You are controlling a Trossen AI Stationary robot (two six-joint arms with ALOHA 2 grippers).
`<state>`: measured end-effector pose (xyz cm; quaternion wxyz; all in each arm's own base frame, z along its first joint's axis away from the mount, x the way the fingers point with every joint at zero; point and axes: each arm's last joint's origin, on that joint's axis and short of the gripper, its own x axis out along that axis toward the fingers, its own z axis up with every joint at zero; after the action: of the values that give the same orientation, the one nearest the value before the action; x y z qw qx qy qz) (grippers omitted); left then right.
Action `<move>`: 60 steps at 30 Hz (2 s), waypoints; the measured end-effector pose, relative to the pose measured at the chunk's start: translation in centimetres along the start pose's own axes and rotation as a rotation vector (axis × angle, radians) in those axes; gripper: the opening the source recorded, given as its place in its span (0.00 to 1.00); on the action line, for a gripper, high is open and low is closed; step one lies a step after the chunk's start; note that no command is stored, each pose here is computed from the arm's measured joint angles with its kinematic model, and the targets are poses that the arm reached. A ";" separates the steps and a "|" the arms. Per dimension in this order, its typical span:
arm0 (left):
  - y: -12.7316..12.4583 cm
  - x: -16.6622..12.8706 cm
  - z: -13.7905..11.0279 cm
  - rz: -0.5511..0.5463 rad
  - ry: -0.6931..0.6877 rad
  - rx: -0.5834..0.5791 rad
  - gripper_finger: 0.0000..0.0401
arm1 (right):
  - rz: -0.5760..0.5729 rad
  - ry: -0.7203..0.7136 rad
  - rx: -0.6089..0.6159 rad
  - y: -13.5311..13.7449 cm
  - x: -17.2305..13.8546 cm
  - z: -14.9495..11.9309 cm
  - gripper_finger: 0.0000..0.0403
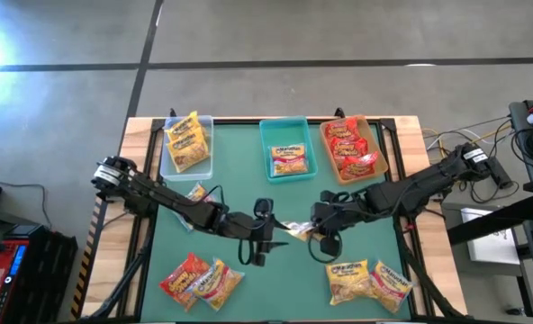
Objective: Sort Maruchan noodles
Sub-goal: Put the yellow noodle pack into the white bin
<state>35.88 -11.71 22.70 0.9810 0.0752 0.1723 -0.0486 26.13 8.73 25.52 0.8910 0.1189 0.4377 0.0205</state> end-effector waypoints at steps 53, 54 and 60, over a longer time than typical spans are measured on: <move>1.7 0.3 0.1 0.117 -0.010 0.006 0.01 | 0.030 -0.028 -0.079 0.2 -3.7 3.8 0.22; 1.7 0.3 0.1 0.119 -0.010 0.002 0.01 | 0.023 -0.008 -0.071 0.2 -4.1 3.9 0.25; 2.8 -0.3 0.3 0.236 0.020 0.000 0.00 | -0.020 0.091 -0.018 0.1 -5.4 3.7 0.35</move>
<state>36.07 -8.95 23.46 0.9781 0.0955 0.1718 0.0681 25.68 7.36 31.89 0.8715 0.1055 0.4785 0.0208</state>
